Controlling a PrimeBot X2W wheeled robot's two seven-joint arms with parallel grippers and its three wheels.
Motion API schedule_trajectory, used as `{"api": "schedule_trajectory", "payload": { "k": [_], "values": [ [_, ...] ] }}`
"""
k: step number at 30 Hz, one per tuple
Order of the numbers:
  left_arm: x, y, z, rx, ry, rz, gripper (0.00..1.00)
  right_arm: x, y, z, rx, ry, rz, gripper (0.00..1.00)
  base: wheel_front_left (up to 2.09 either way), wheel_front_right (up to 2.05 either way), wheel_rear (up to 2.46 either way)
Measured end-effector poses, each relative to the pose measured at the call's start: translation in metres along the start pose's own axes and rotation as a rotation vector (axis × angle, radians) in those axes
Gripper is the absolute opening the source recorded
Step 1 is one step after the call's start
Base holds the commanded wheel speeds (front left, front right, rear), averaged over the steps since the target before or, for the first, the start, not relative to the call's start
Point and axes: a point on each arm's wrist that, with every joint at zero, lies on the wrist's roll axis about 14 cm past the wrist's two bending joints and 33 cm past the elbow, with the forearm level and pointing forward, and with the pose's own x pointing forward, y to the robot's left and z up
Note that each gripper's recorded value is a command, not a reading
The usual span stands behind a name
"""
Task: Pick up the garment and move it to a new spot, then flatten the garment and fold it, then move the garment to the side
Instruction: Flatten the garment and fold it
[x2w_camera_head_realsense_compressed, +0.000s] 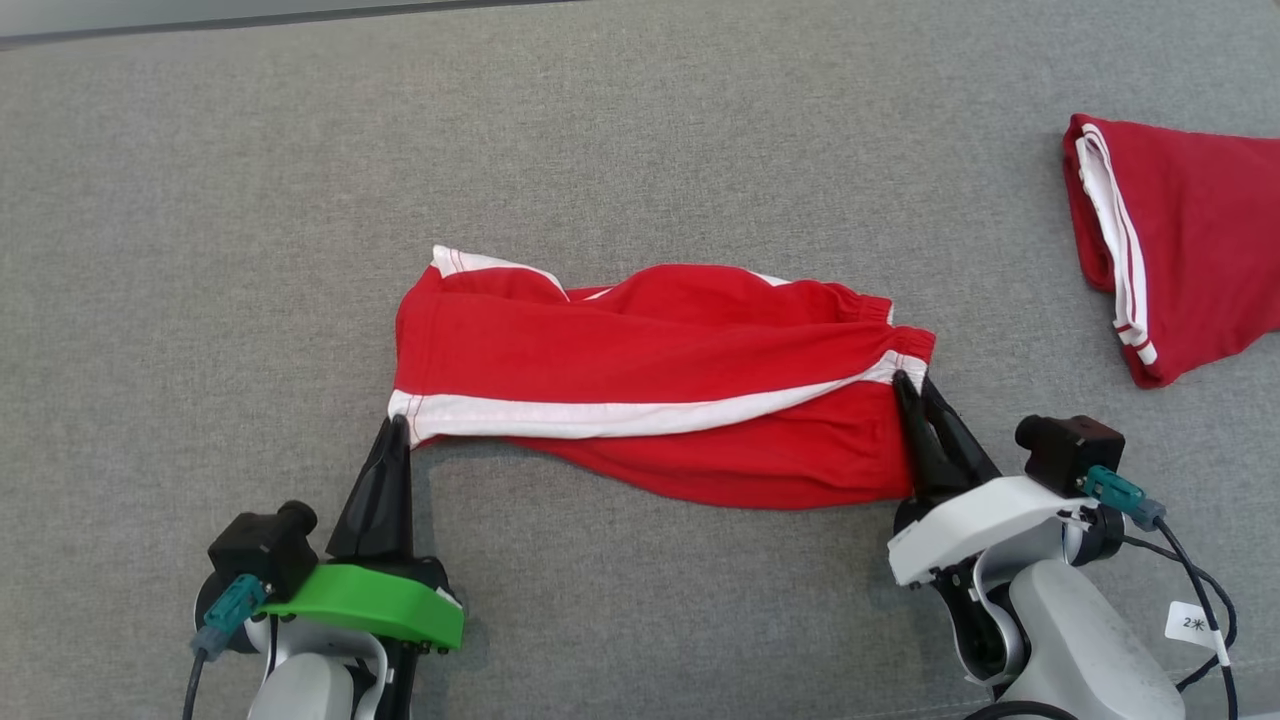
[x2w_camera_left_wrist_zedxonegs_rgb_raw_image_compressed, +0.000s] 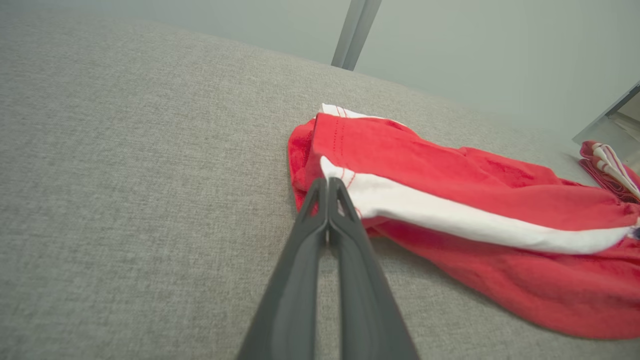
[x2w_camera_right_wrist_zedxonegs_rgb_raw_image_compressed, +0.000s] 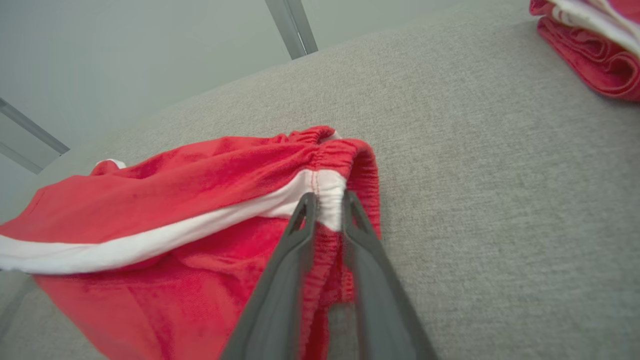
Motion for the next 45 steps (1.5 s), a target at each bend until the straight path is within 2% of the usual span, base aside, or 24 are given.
{"api": "schedule_trajectory", "payload": {
  "k": [1,2,8,12,17,18,24,29,34,36,38,45],
  "values": [
    [0.000,0.000,-0.001,0.003,0.002,-0.001,0.00,0.001,0.000,-0.001,0.000,0.003,0.000,0.02,0.00,0.00,0.00],
    [0.000,0.000,-0.001,0.003,0.002,0.000,0.00,0.002,0.000,-0.001,0.003,0.003,0.001,0.00,0.00,0.00,0.00],
    [0.001,-0.003,0.012,0.014,-0.034,-0.010,0.00,0.007,0.009,0.017,0.012,-0.050,0.026,0.00,0.00,0.00,0.00],
    [0.007,-0.014,0.050,0.086,-0.137,-0.057,0.00,0.006,0.021,0.055,0.016,-0.156,0.068,0.00,0.00,0.00,0.00],
    [0.018,-0.028,0.138,0.252,-0.338,-0.146,0.00,0.009,0.048,0.142,-0.033,-0.367,0.171,0.00,0.00,0.00,0.00],
    [0.022,-0.037,0.177,0.313,-0.418,-0.182,0.00,0.009,0.056,0.175,-0.081,-0.439,0.205,0.00,0.00,0.00,0.00],
    [0.040,-0.066,0.283,0.521,-0.601,-0.258,0.00,0.021,0.085,0.271,-0.193,-0.625,0.287,0.00,0.00,0.00,0.00],
    [0.063,-0.089,0.356,0.644,-0.720,-0.269,0.00,0.045,0.099,0.337,-0.325,-0.732,0.295,0.00,0.00,0.00,0.00],
    [0.091,-0.092,0.400,0.759,-0.794,-0.224,0.00,0.077,0.113,0.377,-0.423,-0.809,0.291,0.00,0.00,0.00,0.00],
    [0.104,-0.091,0.407,0.781,-0.817,-0.210,0.00,0.091,0.114,0.383,-0.456,-0.834,0.284,0.00,0.00,0.00,0.00],
    [0.119,-0.090,0.402,0.791,-0.820,-0.213,0.00,0.110,0.109,0.374,-0.492,-0.824,0.275,0.00,0.00,0.00,0.00],
    [0.161,-0.064,0.346,0.738,-0.743,-0.216,0.00,0.168,0.082,0.306,-0.485,-0.703,0.257,0.00,0.00,0.00,0.00]
  ]
}}
